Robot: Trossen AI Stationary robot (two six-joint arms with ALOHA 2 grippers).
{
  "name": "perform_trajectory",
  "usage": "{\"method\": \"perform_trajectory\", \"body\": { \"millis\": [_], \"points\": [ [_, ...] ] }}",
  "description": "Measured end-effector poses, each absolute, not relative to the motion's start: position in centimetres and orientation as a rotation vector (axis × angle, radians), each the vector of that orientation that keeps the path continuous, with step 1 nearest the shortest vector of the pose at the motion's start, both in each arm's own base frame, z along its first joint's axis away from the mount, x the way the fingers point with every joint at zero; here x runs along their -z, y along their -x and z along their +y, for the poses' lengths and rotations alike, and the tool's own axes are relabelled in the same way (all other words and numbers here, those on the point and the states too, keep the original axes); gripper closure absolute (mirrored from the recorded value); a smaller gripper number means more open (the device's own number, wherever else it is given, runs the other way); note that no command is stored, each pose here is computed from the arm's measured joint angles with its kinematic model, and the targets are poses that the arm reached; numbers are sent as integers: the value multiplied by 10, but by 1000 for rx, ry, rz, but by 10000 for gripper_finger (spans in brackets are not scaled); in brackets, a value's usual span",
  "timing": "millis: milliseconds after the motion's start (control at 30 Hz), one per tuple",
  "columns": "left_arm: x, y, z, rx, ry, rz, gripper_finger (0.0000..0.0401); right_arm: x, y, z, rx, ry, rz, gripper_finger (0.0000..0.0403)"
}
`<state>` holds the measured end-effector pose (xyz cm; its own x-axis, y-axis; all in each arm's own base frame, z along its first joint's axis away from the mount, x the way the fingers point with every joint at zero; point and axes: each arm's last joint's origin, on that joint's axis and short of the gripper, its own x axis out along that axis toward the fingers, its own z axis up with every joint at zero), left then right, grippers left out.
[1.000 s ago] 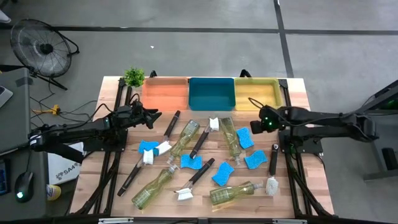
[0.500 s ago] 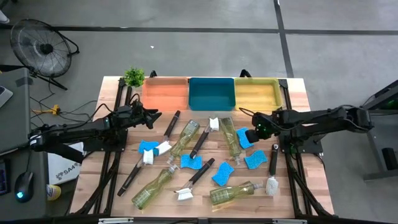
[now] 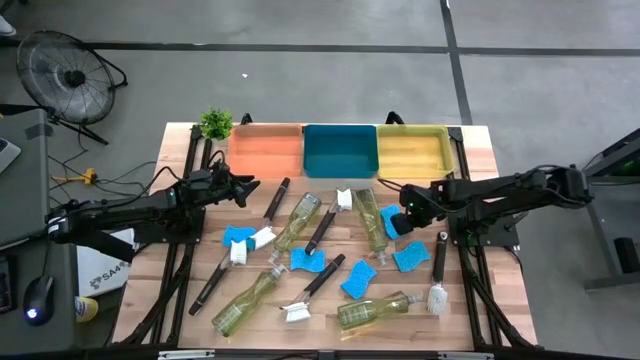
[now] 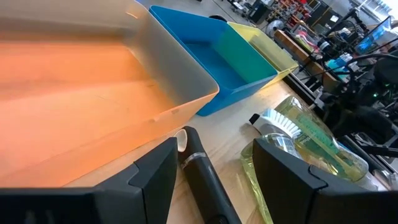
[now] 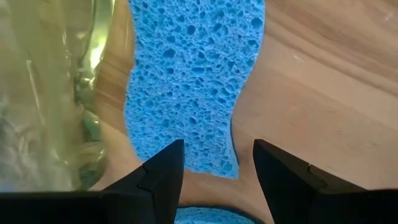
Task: Pick & Place Kitchen Sink Supplies
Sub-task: Put the blue sponge into the yellow bin
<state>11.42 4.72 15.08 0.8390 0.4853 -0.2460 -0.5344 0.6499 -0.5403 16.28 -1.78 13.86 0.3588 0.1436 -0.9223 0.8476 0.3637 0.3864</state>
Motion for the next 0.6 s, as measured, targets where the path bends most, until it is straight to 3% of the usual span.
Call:
{"method": "perform_trajectory", "body": {
  "millis": [367,600],
  "points": [
    [-151,-114,47,-580,640,82,197,-138,-162,-18,591,-1067,1137,217],
    [-151,-114,47,-580,640,81,197,-138,-162,-17,472,-989,1176,217]
  ]
}}
